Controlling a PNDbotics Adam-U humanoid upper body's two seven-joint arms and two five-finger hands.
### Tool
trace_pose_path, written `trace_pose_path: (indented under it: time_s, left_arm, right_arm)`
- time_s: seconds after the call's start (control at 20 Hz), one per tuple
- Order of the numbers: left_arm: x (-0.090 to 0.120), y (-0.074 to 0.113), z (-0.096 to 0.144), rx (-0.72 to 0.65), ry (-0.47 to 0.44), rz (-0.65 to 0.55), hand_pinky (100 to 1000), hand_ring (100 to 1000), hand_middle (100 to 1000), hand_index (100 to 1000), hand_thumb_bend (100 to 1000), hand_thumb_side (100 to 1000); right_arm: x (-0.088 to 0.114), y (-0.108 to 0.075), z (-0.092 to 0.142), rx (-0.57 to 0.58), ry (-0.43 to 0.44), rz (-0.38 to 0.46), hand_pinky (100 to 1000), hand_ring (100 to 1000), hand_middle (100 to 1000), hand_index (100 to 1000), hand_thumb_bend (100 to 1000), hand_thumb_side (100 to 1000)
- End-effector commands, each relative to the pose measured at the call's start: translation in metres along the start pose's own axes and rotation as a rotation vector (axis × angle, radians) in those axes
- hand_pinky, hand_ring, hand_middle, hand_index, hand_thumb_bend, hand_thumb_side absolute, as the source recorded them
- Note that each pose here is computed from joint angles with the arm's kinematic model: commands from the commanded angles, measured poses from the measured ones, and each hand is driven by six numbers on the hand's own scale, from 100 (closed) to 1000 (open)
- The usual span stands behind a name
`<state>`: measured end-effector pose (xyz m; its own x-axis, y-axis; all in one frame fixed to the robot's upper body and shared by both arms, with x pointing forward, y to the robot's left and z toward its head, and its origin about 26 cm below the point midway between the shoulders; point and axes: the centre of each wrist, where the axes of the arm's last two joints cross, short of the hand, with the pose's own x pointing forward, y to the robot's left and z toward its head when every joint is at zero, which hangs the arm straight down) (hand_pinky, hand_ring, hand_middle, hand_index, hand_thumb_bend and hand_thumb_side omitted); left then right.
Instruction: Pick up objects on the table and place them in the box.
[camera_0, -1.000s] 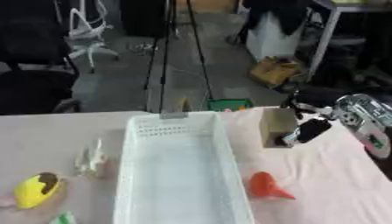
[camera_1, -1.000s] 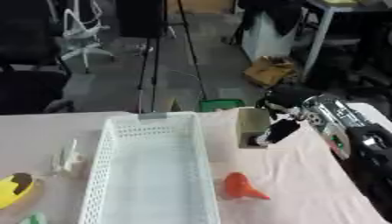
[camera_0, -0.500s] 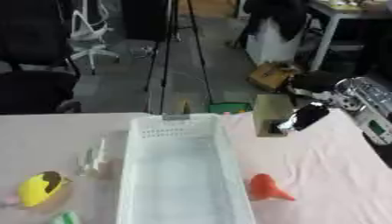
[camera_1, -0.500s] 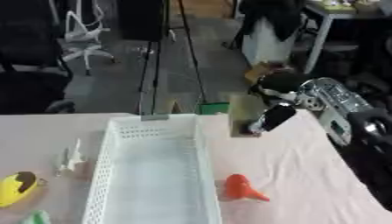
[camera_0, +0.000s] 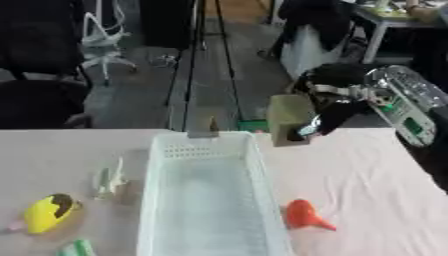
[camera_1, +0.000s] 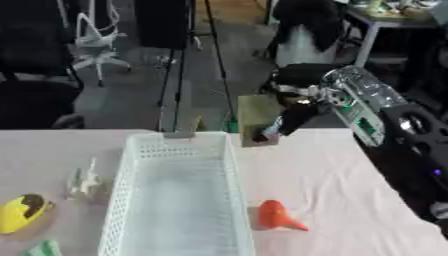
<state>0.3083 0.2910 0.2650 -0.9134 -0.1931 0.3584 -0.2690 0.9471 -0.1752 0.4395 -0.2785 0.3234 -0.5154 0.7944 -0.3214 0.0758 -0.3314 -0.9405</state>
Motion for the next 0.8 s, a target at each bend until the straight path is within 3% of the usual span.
trace_pose_path:
  time_s: [0.05, 0.4, 0.8]
  left_arm:
    - [0.007, -0.001, -0.008, -0.028, -0.04, -0.003, 857, 955, 891, 907, 199, 1000]
    - [0.007, -0.003, -0.008, -0.027, -0.039, 0.009, 857, 955, 890, 907, 200, 1000]
    - [0.008, -0.006, -0.009, -0.023, -0.041, 0.024, 857, 955, 890, 907, 197, 1000]
  right_arm:
    - [0.007, -0.024, -0.002, -0.043, -0.033, 0.032, 933, 893, 367, 525, 368, 777]
    - [0.026, -0.033, -0.022, -0.051, -0.093, 0.024, 934, 890, 358, 516, 368, 778]
    - [0.039, -0.024, -0.041, -0.027, -0.13, 0.008, 936, 890, 352, 511, 367, 779]
